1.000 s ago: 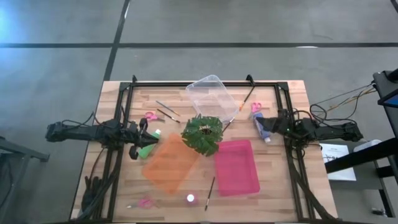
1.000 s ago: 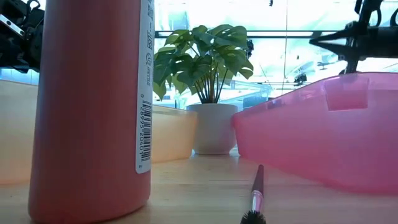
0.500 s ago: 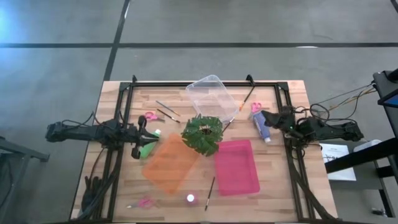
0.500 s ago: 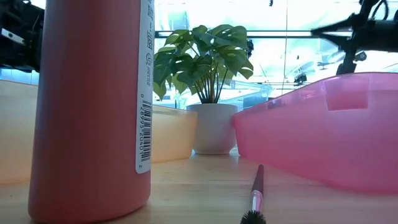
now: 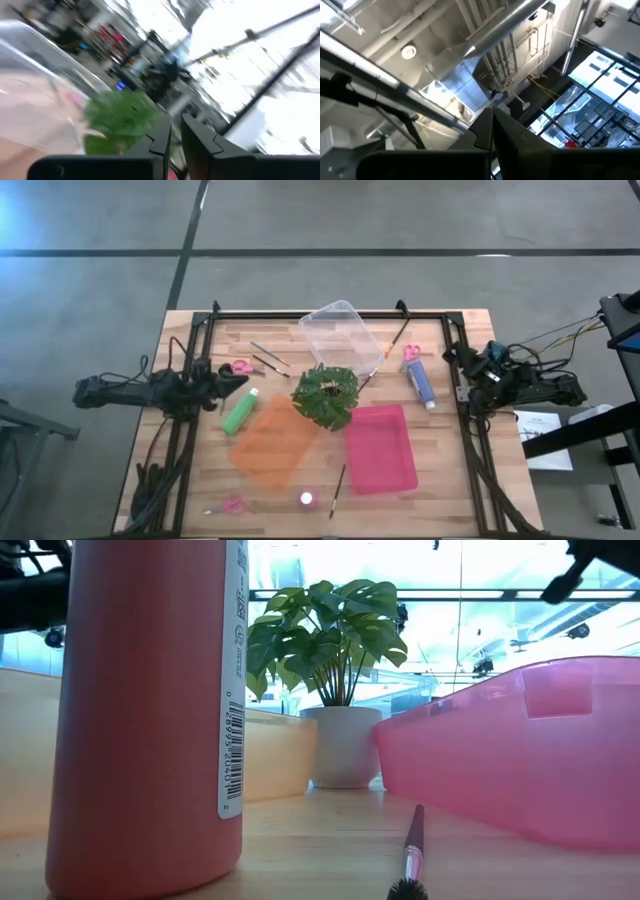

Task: Pick & Place Paint Supplies
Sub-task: Put the pink acrylic craft paint bottle into the transparent bin

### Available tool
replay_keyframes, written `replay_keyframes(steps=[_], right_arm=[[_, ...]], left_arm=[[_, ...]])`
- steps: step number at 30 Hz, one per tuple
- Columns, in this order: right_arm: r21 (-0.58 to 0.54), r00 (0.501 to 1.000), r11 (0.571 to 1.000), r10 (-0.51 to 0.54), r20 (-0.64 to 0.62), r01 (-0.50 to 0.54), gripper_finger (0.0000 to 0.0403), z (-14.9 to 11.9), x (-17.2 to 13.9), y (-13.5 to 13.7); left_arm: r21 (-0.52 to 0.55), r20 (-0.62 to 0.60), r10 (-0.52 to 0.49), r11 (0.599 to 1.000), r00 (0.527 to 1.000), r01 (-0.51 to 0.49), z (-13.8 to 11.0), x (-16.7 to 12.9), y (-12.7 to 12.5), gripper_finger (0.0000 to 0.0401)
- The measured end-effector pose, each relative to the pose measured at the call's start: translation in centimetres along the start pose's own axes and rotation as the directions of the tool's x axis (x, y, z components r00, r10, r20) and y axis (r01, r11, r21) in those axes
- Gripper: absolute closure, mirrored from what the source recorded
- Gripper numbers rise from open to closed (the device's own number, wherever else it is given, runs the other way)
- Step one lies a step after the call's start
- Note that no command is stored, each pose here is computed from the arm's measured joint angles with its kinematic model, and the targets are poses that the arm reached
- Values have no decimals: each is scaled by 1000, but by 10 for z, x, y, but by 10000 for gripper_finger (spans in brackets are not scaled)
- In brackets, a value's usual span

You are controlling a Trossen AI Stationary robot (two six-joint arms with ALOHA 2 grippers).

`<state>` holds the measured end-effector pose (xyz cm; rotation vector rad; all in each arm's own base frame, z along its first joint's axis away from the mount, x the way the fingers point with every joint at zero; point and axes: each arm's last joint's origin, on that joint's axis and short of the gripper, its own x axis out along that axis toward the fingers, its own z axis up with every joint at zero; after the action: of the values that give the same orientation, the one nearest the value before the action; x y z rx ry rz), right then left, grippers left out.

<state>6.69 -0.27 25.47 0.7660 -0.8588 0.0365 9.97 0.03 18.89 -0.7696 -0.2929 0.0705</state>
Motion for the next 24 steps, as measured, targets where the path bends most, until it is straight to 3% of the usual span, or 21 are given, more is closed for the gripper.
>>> replay_keyframes(steps=[3,8,11,14,18,24], right_arm=[[-41,998,999,-21,-60,18,394,2,12,7],[-109,954,984,-163,-251,140,394,5,35,20],[-182,842,932,-362,-400,315,394,8,43,24],[-269,720,869,-495,-485,416,394,13,49,30],[-363,645,830,-558,-522,424,394,19,65,41],[-479,610,802,-589,-530,358,394,20,89,52]], left_arm=[[-36,72,69,997,995,-67,2,0,2,349],[-64,142,41,997,989,-32,8,0,-3,349],[-95,155,29,995,987,-15,10,0,-4,349],[-105,161,32,994,986,-15,12,0,-6,349],[-55,194,48,998,980,-38,17,0,-9,349],[64,234,15,998,972,-30,31,0,-22,349]])
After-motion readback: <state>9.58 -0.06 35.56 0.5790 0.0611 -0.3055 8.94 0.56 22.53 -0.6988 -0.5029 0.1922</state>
